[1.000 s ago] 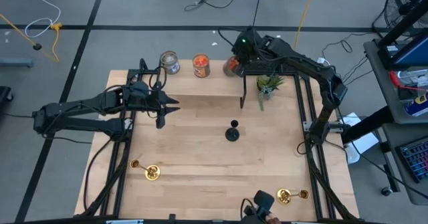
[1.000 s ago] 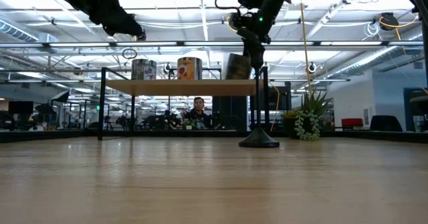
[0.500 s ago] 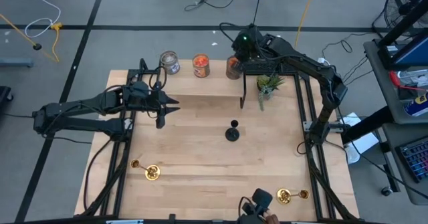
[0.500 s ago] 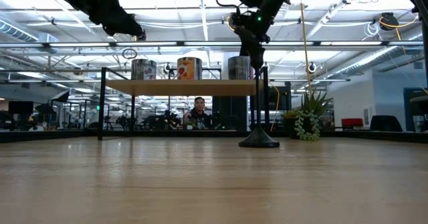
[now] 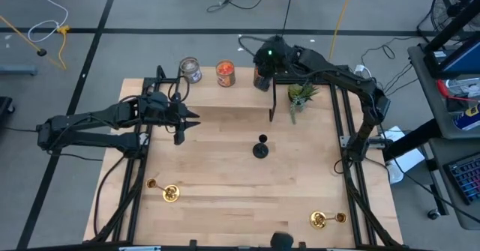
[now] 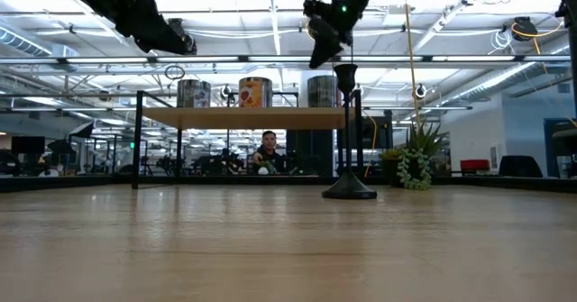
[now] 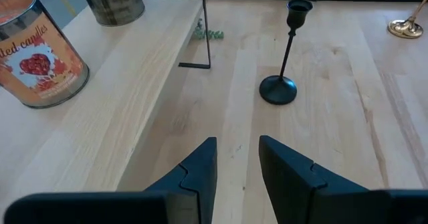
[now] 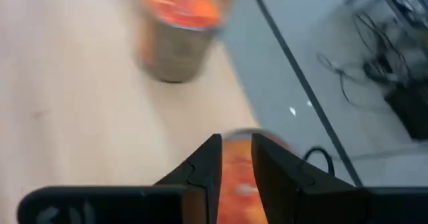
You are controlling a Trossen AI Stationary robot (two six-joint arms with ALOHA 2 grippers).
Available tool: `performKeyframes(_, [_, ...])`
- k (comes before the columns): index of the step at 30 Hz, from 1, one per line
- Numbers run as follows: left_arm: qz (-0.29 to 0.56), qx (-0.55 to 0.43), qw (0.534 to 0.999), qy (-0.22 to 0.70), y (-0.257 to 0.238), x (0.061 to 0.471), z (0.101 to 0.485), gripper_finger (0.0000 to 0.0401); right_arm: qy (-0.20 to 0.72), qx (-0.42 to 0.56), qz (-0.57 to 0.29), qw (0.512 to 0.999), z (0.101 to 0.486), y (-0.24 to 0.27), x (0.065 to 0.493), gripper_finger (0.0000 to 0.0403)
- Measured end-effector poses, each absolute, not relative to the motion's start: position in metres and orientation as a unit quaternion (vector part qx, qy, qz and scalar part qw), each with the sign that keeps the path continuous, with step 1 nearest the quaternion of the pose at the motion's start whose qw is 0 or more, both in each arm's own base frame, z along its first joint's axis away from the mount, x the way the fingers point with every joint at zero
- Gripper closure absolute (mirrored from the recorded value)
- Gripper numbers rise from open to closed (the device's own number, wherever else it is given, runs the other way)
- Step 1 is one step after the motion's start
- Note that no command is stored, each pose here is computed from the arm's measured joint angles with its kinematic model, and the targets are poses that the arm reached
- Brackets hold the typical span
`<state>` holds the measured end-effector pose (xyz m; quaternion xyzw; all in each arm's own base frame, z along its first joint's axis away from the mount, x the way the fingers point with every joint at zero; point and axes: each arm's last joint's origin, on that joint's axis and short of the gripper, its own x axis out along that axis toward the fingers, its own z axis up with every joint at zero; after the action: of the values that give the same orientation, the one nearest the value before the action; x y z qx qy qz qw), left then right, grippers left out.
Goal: Pick & Place candle stick holders
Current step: Put the black candle holder on the shelf
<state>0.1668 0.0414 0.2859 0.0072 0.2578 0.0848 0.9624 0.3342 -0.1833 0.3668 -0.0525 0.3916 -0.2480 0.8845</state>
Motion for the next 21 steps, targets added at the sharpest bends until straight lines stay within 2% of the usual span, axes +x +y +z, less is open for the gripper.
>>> performKeyframes(7, [0.083,0.000,0.963,0.257,0.040,0.167,0.286,0.0283,0.364,-0.100,-0.166,0.911,0.391,-0.112,0.341,0.0323])
performKeyframes(12, [0.065,0.004,0.964,0.259,0.034,0.168,0.285,0.0283,0.377,-0.102,-0.109,0.914,0.393,-0.063,0.339,0.0317])
performKeyframes(15, [0.051,0.011,0.964,0.262,0.029,0.169,0.285,0.0283,0.388,-0.098,-0.085,0.912,0.379,-0.042,0.338,0.0317])
performKeyframes(21, [0.054,0.013,0.963,0.264,0.021,0.170,0.285,0.0284,0.401,-0.046,-0.075,0.912,0.325,-0.013,0.316,0.0316])
